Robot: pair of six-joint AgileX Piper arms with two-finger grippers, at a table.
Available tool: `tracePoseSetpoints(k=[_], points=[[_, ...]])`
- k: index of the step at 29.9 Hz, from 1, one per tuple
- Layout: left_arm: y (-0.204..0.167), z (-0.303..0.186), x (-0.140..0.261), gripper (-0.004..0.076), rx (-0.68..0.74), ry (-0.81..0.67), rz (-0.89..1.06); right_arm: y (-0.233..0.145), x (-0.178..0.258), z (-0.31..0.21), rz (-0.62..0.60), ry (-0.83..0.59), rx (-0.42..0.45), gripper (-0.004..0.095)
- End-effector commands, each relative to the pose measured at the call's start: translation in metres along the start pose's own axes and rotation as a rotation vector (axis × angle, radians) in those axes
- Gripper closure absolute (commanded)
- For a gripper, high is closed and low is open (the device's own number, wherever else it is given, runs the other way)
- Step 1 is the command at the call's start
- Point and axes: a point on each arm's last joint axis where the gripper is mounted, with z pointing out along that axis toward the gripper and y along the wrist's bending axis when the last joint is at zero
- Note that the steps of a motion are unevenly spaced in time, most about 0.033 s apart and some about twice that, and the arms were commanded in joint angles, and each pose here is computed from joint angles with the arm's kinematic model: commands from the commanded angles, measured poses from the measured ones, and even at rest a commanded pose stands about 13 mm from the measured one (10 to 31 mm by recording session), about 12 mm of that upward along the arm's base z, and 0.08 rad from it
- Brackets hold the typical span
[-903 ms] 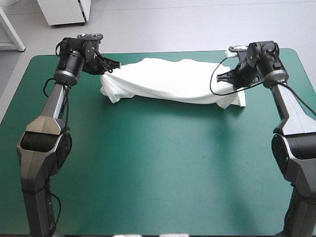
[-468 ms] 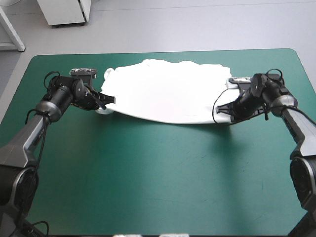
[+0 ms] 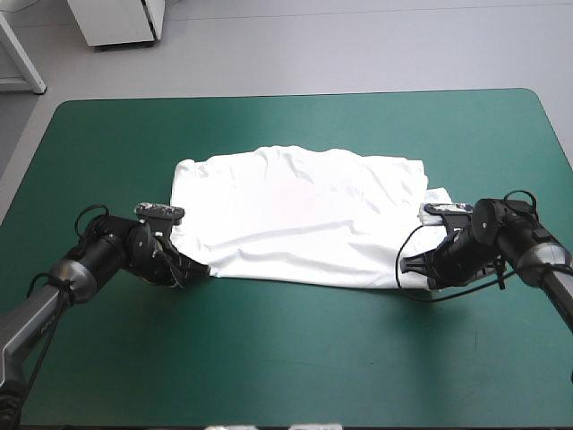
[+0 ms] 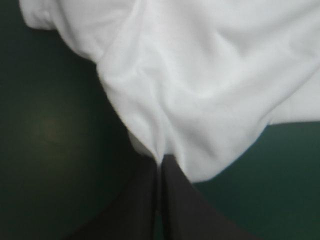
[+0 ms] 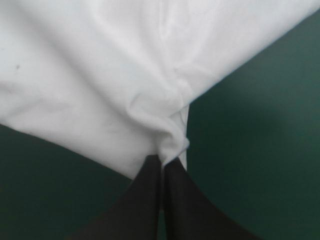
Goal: Fold the cloth
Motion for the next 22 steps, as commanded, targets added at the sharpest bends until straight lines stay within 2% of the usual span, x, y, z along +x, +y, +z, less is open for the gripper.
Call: tracePoseSetpoints(k=[1, 8, 11, 14, 18, 20, 22], points=[[-0.006, -0.012, 0.015, 0.0733, 0.042, -0.066, -0.020, 0.006, 0.013, -0.018, -0.010, -0.046, -0.034, 0.0925], [-0.003, -0.013, 0.027, 0.0732, 0.031, -0.048, -0.015, 0.007, 0.017, -0.022, -0.009, -0.053, -0.042, 0.0922], [-0.003, -0.013, 0.027, 0.0721, 0.031, -0.047, -0.015, 0.007, 0.020, -0.022, -0.010, -0.028, -0.042, 0.0851], [-0.004, -0.015, 0.028, 0.0624, 0.032, -0.025, -0.017, 0.008, 0.024, -0.022, -0.019, 0.018, -0.051, 0.0656], [-0.004, -0.028, 0.022, 0.0402, 0.030, 0.000, -0.014, 0.011, 0.026, -0.033, -0.046, 0.060, -0.066, 0.0328], [-0.004, -0.037, 0.018, 0.0302, 0.026, 0.013, -0.011, 0.013, 0.022, -0.045, -0.060, 0.014, -0.060, 0.0281], [-0.003, -0.049, 0.012, 0.0239, 0.004, 0.012, 0.002, 0.015, 0.016, -0.063, -0.071, -0.060, -0.052, 0.0294]])
